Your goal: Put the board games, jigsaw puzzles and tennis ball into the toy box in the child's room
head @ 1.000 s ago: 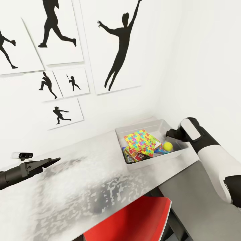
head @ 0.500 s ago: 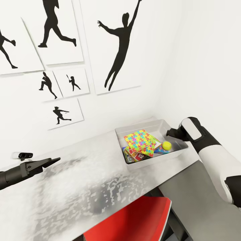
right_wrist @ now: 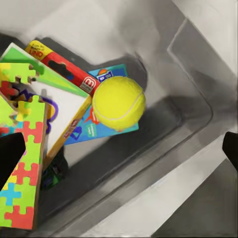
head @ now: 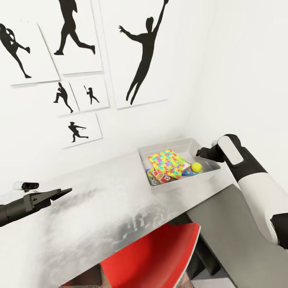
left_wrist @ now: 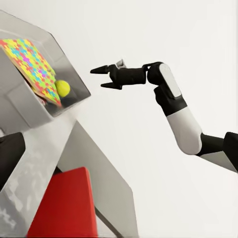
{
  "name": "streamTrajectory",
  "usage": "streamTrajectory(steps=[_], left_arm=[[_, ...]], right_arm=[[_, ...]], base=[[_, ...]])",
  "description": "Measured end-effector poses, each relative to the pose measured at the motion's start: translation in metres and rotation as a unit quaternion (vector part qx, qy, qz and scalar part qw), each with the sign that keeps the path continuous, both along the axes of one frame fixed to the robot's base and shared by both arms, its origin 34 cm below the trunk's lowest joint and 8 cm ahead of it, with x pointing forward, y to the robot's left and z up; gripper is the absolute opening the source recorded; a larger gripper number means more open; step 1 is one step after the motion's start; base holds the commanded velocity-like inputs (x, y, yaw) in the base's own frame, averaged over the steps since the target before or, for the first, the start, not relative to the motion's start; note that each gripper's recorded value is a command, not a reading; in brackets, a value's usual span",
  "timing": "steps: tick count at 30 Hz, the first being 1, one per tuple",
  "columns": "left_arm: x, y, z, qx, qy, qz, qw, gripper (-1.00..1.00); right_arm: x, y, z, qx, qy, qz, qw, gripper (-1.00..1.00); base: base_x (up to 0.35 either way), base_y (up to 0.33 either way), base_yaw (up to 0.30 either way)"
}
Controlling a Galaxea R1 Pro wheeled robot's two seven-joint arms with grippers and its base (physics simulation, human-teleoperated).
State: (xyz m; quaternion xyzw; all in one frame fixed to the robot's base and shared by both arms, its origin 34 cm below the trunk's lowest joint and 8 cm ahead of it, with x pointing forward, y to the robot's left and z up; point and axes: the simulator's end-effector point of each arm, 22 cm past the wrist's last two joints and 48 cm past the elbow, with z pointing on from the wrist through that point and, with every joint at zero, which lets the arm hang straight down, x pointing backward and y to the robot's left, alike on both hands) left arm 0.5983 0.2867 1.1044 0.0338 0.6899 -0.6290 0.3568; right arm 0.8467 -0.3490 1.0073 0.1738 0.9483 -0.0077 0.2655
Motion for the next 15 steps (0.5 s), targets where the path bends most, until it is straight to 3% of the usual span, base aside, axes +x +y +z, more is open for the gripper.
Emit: streamTrajectory(steps=[5,9,15], left_arm=[[0.0,0.001,0.0,0.001,0.0,0.001,1.0,1.0],[0.0,0.001,0.0,0.001,0.0,0.001,1.0,1.0],[0.0,0.006,0.002,0.001,-0.003,0.008,1.0,1.0]], right_arm=[[0.002,0.002,0.005,0.002,-0.006,0.003,1.0,1.0],[0.007,0.002,0.03,0.012,-0.03,0.014,0.9994,1.0],[0.012,0.002,0.087,0.08,-0.105,0.024,0.991,1.0]], base=[[-0.33,-0.007,0.0],[-0.328,-0.072,0.0],[-0.213,-0.094,0.0]])
